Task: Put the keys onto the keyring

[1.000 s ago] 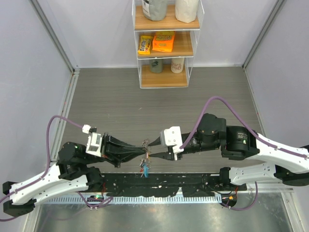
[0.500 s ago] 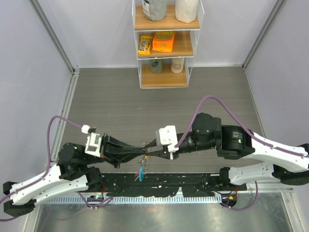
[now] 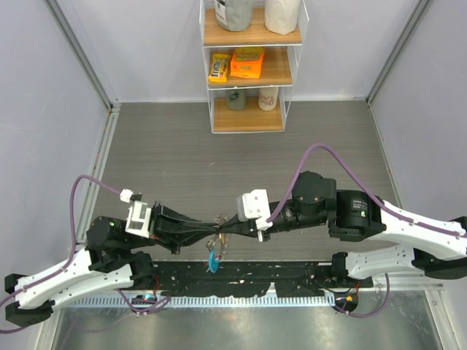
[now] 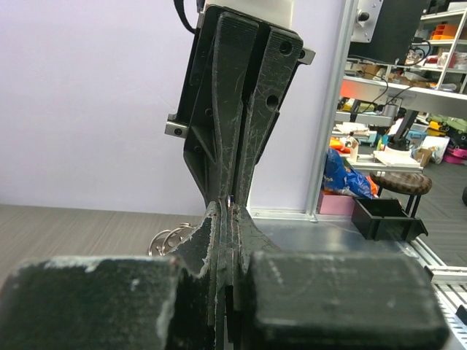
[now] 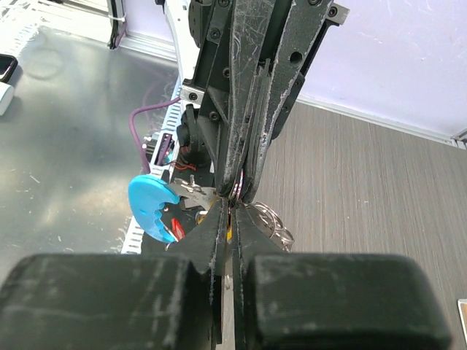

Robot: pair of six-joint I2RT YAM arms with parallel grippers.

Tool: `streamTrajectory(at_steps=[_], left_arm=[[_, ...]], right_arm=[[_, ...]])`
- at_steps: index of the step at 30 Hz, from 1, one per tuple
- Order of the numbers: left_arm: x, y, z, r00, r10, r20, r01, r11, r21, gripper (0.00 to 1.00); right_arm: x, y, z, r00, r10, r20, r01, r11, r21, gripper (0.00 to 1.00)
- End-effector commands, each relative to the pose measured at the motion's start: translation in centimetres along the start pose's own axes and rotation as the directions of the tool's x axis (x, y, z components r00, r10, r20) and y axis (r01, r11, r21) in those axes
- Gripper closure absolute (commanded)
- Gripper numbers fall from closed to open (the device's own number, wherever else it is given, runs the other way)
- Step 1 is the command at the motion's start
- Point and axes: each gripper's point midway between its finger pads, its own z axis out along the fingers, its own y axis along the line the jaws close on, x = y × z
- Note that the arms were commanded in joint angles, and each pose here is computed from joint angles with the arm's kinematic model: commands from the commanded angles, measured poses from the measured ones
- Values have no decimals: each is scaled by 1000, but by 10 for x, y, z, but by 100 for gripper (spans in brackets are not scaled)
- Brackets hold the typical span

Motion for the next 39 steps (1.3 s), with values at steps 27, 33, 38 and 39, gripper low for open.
streamTrajectory(at_steps=[27, 33, 38, 39], left_arm=[[15, -35, -18, 917, -132, -376, 168, 984, 64, 44], [20, -34, -20, 887, -163, -432, 197, 980, 34, 44], [29, -30, -26, 857, -188, -480, 207, 978, -13, 46], [31, -29, -27, 850, -194, -490, 209, 978, -25, 47]], right_arm=[[10, 42, -12, 976, 180, -124, -200, 964, -176, 94], [10, 40, -6, 955, 232, -187, -263, 951, -162, 94], [19, 36, 1, 935, 259, -241, -295, 947, -125, 94], [21, 36, 2, 931, 266, -249, -302, 946, -119, 94]])
